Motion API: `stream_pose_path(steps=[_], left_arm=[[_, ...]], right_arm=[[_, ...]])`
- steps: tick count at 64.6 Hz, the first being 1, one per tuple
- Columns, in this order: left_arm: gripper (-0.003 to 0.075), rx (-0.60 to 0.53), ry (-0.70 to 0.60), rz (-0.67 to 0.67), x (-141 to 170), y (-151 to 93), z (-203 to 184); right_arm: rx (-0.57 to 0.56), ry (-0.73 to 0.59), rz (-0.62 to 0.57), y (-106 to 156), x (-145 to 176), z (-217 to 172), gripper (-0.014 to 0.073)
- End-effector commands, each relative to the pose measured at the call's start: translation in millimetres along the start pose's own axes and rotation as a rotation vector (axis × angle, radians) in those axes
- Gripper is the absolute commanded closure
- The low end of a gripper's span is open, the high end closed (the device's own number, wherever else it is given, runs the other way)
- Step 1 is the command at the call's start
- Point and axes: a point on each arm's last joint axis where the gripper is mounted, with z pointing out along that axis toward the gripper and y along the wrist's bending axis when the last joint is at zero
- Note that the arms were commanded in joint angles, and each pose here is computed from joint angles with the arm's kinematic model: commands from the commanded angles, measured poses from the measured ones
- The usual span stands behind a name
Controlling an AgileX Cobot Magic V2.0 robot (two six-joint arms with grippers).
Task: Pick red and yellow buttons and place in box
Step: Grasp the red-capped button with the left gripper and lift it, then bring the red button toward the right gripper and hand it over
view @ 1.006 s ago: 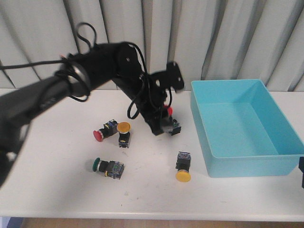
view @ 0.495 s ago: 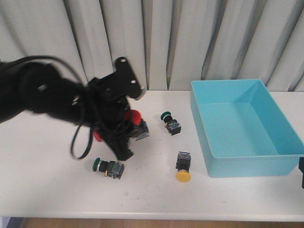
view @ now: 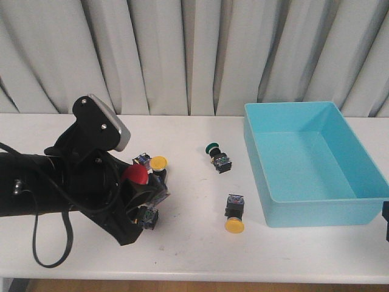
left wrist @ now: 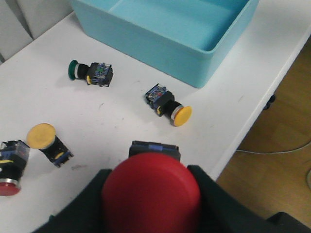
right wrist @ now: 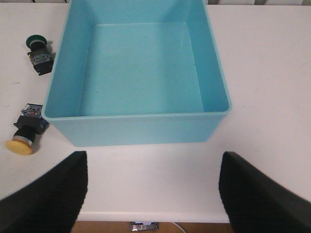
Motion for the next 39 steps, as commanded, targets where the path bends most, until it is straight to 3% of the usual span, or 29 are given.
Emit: stream_pose_path(steps=[1,22,39], left_arm=[[0.0591,0.020,-0.112,-0.058,-16,-3,-11],[0.0591,0.300,-0.128,-0.082,-19,-25,-3],[0.0591,0.324,-0.230,-0.240,-30,-25,-3]], right_arm=[[0.008,-0.086,-0.013,-1,-14,-5,0.0055],[-0.005,-0.085,0.007,0,-14,-5,0.0055],[-0.016,-0.065,0.029,1,-13,-4,0.0055]])
